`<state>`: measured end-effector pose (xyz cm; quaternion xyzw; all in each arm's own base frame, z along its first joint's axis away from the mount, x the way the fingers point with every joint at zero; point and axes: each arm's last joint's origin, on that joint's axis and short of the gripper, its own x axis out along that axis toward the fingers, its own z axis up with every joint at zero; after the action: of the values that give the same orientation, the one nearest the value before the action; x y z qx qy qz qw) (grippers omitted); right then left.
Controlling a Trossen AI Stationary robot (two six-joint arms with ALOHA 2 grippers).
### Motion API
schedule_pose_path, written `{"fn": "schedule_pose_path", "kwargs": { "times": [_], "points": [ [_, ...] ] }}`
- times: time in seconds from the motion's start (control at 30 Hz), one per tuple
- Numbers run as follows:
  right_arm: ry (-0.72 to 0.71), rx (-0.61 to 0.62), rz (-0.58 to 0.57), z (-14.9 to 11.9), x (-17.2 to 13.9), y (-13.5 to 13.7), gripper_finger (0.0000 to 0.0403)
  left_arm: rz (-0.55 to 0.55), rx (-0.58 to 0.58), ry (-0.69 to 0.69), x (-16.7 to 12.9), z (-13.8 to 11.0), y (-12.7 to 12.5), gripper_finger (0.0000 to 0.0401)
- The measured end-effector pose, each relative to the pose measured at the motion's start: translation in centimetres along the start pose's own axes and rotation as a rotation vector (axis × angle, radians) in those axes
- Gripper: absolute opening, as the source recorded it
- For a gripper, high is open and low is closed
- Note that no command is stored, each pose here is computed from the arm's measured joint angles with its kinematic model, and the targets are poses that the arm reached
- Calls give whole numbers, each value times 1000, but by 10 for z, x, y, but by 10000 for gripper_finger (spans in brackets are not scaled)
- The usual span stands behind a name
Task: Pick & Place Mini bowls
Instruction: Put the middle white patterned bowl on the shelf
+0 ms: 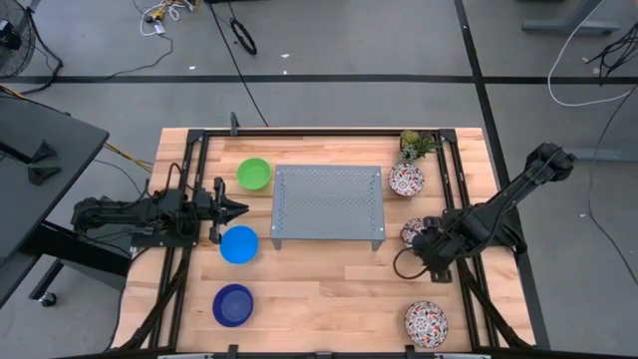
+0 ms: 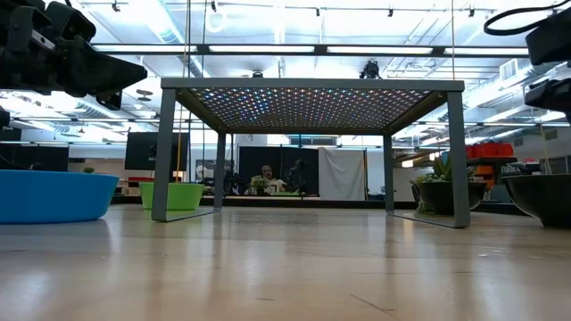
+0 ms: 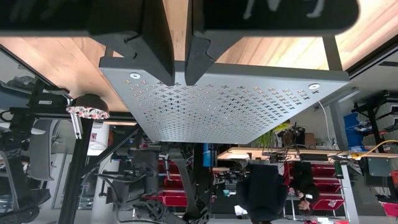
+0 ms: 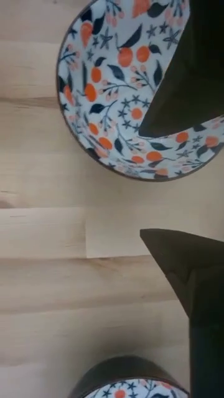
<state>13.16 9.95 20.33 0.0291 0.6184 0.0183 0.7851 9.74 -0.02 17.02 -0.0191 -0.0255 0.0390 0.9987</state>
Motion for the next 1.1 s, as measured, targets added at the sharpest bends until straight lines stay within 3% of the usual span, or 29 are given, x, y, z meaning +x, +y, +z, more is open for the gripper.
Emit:
{"fn": "schedule_pose_path", "kwargs": {
  "times": [0.43, 0.93, 1.1],
  "points": [
    [16, 17, -55, 9, 16, 4, 240, 0, 0, 1, 0, 0, 0, 44],
    [81, 234, -136, 3, 38, -13, 240, 0, 0, 1, 0, 0, 0, 44],
    [75, 240, -131, 4, 38, -14, 239, 0, 0, 1, 0, 0, 0, 44]
  ]
}}
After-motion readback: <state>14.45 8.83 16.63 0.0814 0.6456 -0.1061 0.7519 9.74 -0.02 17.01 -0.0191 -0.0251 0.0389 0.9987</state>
